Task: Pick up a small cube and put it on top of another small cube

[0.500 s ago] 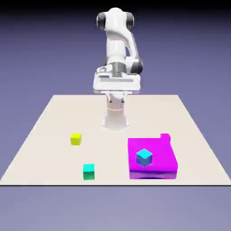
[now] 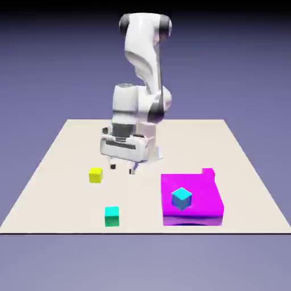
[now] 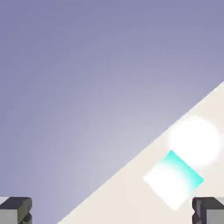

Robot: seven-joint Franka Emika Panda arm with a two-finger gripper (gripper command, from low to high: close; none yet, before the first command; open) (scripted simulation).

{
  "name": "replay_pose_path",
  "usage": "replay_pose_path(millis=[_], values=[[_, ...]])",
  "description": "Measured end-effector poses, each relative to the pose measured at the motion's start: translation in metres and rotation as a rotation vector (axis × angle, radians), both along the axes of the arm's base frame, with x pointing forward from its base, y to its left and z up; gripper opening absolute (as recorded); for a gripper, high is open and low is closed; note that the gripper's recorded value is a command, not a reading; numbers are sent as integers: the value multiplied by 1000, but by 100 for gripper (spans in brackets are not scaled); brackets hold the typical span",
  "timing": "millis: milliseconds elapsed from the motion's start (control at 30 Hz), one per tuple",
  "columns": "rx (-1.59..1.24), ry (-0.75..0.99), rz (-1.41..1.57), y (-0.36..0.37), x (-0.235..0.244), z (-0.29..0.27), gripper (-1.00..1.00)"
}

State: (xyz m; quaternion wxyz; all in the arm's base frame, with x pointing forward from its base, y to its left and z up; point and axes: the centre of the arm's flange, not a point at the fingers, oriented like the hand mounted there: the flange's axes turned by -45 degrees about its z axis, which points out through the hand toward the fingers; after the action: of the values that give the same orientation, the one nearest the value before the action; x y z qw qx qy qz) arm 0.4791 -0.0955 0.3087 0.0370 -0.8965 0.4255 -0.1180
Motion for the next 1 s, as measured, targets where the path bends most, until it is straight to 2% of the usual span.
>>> replay_pose_path(millis=[333, 400, 533, 567, 633, 800, 933, 1000], values=[[272, 289, -567, -58, 14, -110, 0], [279, 296, -581, -60, 14, -112, 0], [279, 296, -582, -52, 14, -171, 0], [279, 296, -581, -51, 14, -182, -100], [279, 296, -581, -51, 14, -181, -100], [274, 292, -564, -54, 18, -109, -100], [200, 231, -297, 45, 63, -56, -100], [199, 213, -225, 108, 64, -33, -100]])
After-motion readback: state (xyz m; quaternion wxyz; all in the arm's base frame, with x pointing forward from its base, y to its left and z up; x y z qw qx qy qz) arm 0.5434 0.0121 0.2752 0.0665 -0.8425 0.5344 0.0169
